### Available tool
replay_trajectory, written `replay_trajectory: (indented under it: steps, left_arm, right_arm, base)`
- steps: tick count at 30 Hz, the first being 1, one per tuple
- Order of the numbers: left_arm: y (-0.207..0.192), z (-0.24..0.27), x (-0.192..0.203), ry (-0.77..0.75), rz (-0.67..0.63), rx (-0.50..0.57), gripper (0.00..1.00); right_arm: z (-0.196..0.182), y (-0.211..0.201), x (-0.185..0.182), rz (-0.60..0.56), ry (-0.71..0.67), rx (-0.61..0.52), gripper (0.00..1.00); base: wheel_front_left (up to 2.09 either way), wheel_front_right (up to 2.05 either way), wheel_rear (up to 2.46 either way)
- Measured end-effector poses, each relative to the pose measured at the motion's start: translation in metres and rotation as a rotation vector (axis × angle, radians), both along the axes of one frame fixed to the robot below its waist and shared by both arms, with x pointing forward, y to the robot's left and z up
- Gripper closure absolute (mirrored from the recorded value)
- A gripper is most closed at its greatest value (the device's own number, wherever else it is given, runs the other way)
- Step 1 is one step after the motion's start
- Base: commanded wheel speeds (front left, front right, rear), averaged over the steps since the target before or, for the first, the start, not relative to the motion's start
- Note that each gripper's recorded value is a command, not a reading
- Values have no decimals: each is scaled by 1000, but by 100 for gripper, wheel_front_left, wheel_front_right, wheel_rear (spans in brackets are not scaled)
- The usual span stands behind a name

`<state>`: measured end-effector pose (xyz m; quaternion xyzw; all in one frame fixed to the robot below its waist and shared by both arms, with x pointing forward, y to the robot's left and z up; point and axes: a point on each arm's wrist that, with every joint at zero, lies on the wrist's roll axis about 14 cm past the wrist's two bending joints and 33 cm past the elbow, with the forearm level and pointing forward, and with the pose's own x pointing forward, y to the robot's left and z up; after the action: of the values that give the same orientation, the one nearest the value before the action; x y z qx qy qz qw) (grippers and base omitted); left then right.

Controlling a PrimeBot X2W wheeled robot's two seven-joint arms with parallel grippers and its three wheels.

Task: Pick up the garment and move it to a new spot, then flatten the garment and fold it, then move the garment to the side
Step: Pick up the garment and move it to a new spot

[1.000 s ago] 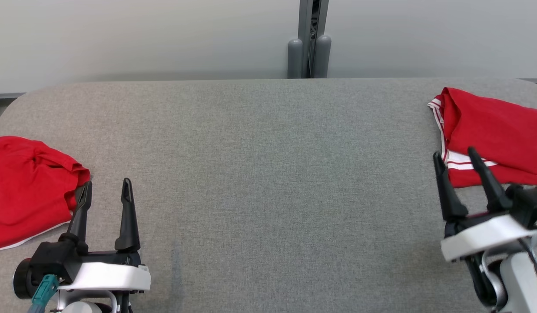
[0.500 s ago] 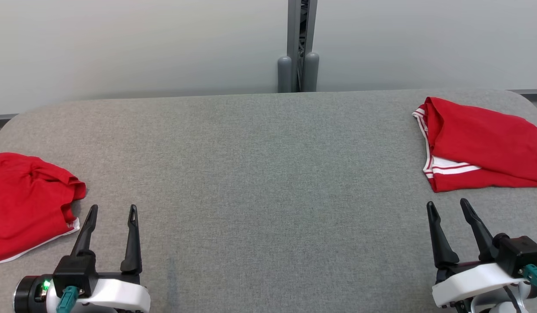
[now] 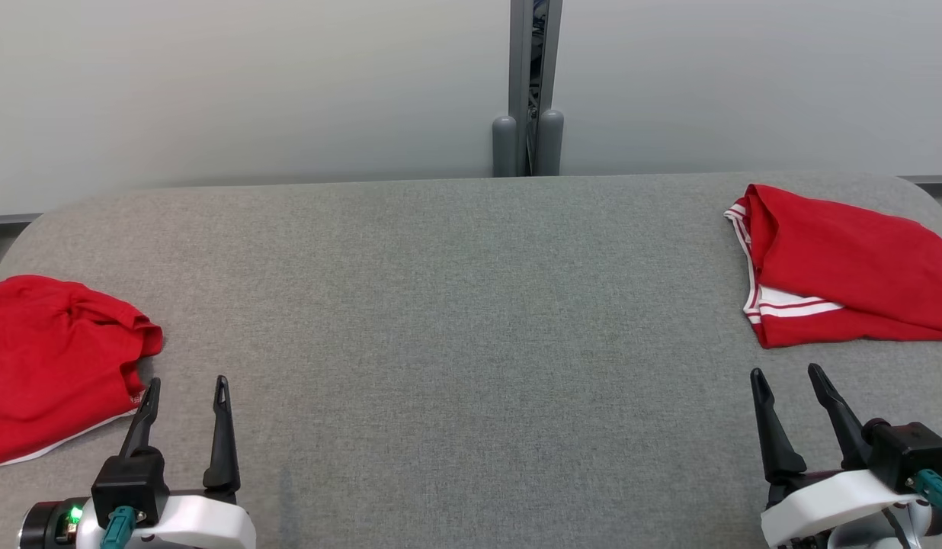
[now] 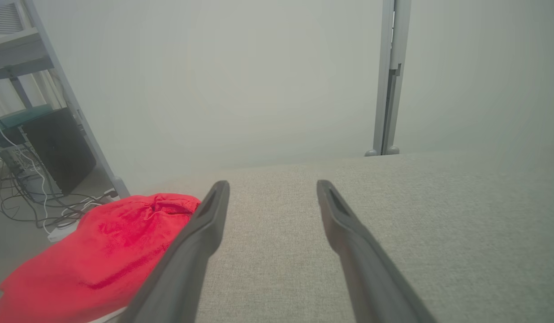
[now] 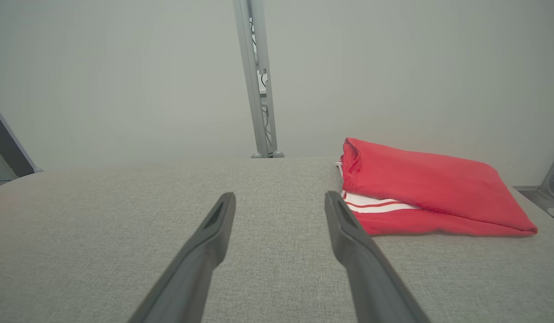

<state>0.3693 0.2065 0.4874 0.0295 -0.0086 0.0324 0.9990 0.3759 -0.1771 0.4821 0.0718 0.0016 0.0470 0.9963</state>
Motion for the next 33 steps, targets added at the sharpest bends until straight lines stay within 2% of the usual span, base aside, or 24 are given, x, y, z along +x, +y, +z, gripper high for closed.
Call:
replay_trajectory:
  steps: [8,17,26,33]
  left_arm:
    - [13,8,-12,-24,45,-5,0]
    - [44,7,-43,-24,152,-4,0]
    - [101,6,-99,-23,354,6,0]
    - [128,6,-137,-25,470,4,0]
  right_arm:
    - [2,14,3,46,-4,-1,0]
    - [-1,59,14,174,9,4,0]
    - [0,135,22,391,12,6,0]
    - [2,184,20,528,11,7,0]
  base:
    - [0,0,0]
    - [0,0,0]
    - [0,0,0]
    - [0,0,0]
